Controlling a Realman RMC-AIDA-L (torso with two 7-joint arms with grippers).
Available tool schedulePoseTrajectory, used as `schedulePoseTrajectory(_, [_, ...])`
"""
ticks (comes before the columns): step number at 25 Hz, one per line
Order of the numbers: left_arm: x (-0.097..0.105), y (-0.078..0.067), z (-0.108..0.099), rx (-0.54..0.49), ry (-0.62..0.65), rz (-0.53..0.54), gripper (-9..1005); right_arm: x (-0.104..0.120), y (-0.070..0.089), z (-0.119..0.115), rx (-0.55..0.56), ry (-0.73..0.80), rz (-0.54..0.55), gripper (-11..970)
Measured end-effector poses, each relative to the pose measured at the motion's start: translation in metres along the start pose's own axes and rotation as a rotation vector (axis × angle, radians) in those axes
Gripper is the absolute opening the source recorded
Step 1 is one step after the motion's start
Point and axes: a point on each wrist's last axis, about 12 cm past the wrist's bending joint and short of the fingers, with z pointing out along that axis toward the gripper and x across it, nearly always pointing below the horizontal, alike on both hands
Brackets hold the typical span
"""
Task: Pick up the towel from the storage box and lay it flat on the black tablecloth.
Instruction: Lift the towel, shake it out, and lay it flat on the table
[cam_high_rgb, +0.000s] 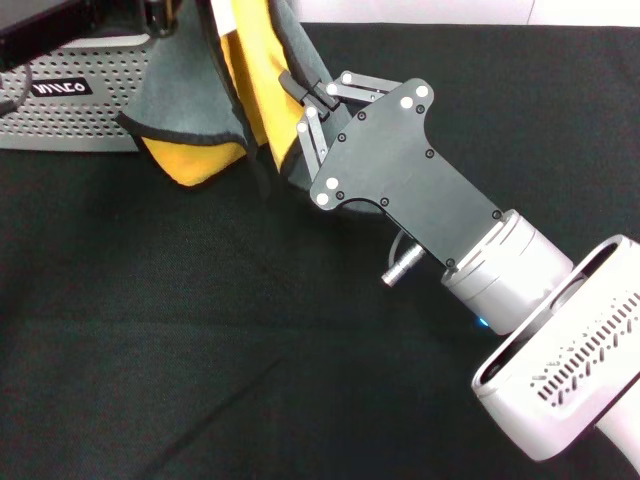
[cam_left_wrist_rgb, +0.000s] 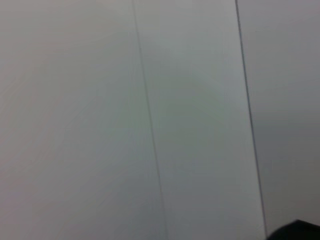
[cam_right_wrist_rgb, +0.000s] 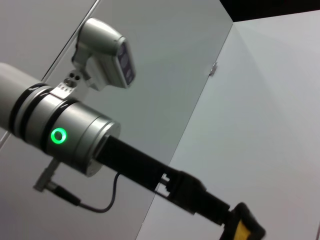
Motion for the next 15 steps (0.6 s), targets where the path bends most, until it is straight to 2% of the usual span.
schedulePoseTrajectory(4, [0.006, -0.003, -0.005, 0.035, 0.021, 0.01, 20, -0.001, -0.001, 0.0, 0.014, -0.003, 0.015, 7])
schedulePoseTrajectory(15, [0.03, 0.004, -0.033, 0.054, 0.046, -0.039, 21, -0.008, -0.013, -0.012, 0.114, -0.036, 0.024, 7])
